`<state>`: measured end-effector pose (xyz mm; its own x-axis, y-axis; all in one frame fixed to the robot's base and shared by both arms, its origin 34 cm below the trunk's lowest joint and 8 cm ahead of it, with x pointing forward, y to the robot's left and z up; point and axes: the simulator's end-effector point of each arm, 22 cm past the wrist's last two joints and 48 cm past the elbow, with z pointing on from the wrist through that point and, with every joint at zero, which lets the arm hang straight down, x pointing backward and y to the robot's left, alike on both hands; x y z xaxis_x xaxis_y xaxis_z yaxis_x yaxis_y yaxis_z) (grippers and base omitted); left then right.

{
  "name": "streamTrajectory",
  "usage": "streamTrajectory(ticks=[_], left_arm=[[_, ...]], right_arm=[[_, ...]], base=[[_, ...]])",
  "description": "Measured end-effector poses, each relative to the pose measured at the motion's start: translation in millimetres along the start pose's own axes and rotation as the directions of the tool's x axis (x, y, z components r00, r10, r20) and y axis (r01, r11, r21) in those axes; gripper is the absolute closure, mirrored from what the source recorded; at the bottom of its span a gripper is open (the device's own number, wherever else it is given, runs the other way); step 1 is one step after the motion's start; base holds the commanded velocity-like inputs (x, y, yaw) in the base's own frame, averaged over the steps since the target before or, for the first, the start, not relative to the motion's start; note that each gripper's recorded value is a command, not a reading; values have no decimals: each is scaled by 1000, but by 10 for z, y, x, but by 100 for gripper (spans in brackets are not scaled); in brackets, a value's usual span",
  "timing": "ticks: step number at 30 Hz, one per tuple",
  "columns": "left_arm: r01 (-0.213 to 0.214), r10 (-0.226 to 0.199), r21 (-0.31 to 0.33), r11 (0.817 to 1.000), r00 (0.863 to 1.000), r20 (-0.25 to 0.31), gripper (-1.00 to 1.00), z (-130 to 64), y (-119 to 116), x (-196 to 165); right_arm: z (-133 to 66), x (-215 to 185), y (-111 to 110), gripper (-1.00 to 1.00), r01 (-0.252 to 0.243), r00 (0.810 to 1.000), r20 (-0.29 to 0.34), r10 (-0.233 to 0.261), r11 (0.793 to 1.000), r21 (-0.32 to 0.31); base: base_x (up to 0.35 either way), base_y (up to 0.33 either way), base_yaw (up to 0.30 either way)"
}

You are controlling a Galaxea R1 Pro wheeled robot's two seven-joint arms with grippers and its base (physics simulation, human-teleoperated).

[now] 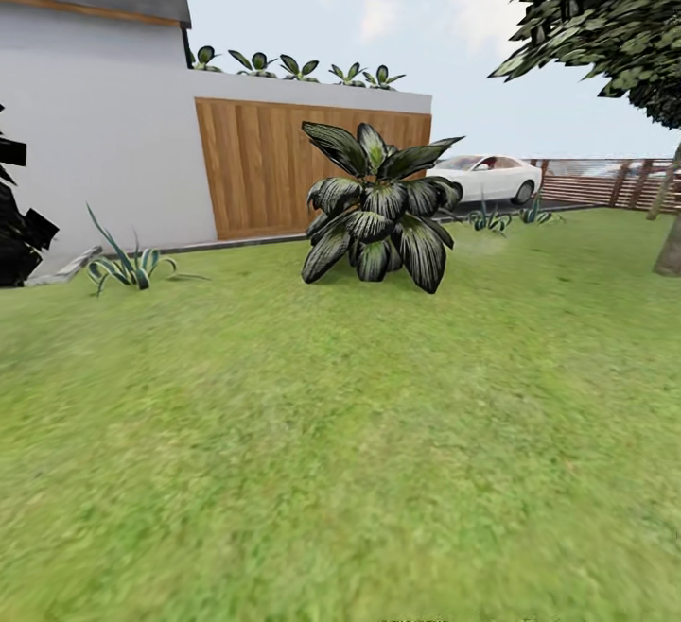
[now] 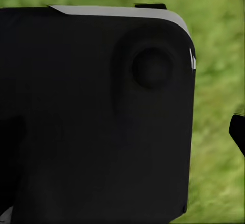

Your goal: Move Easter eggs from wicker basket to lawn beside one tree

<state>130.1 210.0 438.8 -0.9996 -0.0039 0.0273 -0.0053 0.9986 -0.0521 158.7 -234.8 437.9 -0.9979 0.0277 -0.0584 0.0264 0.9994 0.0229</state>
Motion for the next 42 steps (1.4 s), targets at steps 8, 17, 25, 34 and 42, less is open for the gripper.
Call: streamTrajectory(ticks=[8,17,25,34,42], left_arm=[[0,0,0,1000,1000,0,-100,0,0,1],[0,0,0,1000,1000,0,-100,0,0,0],[0,0,0,1000,1000,0,-100,0,0,0],[0,0,0,1000,1000,0,-100,0,0,0],[0,0,0,1000,1000,0,-100,0,0,-1]], right_arm=[[0,-1,0,-100,1,1000,0,-1,1000,0],[0,2,6,-100,1,1000,0,-1,1000,-1],[0,-2,7,-100,1,1000,0,-1,1000,-1],[0,2,7,-100,2,1000,0,-2,1000,-1],[0,-2,8,-100,2,1000,0,-2,1000,-1]], base=[[0,0,-292],[0,0,-292],[0,0,-292],[0,0,-292],[0,0,-292]])
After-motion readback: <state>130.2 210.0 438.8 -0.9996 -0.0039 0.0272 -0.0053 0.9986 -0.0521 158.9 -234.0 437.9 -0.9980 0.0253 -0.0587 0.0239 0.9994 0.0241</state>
